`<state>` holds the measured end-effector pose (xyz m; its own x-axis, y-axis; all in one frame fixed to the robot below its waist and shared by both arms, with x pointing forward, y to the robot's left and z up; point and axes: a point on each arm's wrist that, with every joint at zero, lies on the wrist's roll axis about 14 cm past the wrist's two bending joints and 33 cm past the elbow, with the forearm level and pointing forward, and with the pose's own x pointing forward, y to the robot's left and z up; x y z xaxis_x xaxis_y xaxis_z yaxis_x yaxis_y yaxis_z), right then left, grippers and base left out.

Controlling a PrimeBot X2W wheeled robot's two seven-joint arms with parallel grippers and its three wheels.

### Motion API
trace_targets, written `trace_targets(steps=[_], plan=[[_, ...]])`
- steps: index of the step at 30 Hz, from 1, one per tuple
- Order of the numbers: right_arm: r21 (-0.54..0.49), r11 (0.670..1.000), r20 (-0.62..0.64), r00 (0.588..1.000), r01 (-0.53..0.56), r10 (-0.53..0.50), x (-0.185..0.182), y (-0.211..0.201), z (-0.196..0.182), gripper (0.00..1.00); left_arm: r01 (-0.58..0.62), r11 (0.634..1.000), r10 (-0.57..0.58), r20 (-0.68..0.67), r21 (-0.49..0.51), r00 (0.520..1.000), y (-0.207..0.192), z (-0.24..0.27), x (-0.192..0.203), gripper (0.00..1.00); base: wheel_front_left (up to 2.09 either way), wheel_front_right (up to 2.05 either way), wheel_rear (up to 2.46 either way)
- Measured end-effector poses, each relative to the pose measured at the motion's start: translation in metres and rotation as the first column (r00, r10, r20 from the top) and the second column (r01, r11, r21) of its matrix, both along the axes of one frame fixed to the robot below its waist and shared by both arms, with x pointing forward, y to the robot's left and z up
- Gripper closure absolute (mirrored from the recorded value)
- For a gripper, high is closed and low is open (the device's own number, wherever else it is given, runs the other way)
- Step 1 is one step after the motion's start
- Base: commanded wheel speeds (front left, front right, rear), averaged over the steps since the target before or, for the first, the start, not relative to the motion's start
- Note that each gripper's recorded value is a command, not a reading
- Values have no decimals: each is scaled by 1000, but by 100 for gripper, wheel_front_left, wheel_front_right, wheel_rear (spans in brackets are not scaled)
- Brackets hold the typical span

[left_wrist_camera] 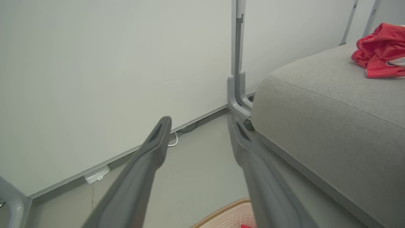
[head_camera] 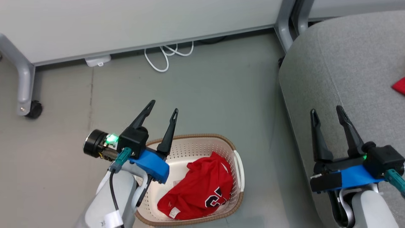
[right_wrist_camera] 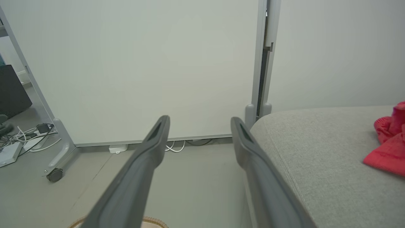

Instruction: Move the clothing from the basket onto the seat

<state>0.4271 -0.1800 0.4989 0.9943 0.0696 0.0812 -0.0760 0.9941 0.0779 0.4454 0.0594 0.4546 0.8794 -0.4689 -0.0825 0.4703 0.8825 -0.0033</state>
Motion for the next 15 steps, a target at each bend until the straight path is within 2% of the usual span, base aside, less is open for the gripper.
trace_targets(steps=[8, 15], plan=[[-5, 999, -48, 998, 40, -40, 26, -15, -25, 0, 191, 977, -176, -150, 98, 973, -33, -68, 25, 0, 0, 0, 0], [-24, 998, -91, 994, 65, -67, 44, -27, -51, 0, 358, 922, -304, -300, 145, 904, -60, -135, 25, 0, 0, 0, 0]])
